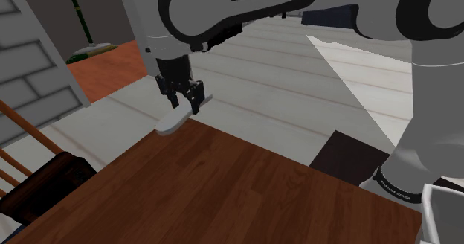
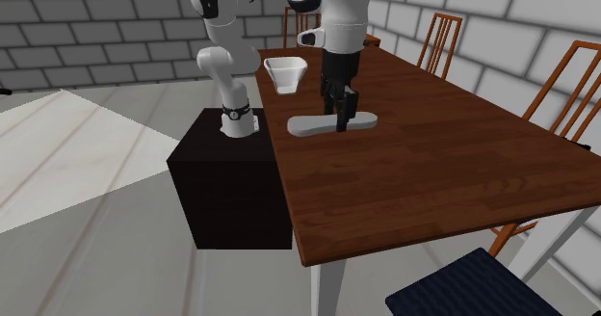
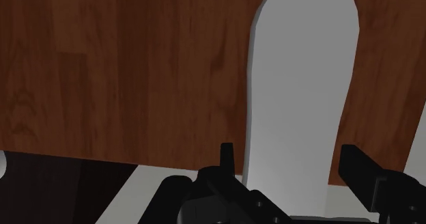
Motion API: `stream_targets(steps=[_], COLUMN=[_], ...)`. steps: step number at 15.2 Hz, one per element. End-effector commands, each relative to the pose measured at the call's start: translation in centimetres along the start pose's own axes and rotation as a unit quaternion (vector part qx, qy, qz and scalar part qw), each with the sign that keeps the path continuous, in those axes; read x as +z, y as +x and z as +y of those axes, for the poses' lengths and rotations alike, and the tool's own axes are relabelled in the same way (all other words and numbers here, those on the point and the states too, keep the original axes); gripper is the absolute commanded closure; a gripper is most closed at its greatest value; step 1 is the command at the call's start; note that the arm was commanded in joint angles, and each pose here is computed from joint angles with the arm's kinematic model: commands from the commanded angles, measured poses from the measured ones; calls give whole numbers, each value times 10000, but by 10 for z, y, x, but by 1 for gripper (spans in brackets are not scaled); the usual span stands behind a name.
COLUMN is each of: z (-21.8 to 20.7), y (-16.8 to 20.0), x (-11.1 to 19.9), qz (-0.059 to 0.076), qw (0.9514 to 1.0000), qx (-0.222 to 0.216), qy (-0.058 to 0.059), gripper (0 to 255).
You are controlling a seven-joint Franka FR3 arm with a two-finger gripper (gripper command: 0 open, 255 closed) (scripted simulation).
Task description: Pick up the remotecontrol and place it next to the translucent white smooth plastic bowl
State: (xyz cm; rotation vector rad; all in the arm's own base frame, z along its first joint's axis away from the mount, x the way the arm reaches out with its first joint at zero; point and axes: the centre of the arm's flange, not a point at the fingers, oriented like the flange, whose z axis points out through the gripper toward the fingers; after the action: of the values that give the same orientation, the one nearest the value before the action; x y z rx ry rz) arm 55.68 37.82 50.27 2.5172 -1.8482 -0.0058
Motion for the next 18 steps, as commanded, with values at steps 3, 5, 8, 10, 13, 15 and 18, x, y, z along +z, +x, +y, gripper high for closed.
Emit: stream_targets(steps=[3, 5, 8, 10, 13, 15, 18], z=[1, 1, 13, 37, 72, 96, 132], y=[1, 1, -5, -17, -34, -46, -63], x=[-21, -32, -40, -40, -39, -39, -39], qz=[0, 0, 0, 0, 0, 0, 0], qw=[10000, 10000, 10000, 10000, 10000, 10000, 10000], qx=[0, 0, 0, 0, 0, 0, 0], qy=[0, 0, 0, 0, 0, 0, 0], gripper=[255, 255, 255, 255, 255, 255, 255])
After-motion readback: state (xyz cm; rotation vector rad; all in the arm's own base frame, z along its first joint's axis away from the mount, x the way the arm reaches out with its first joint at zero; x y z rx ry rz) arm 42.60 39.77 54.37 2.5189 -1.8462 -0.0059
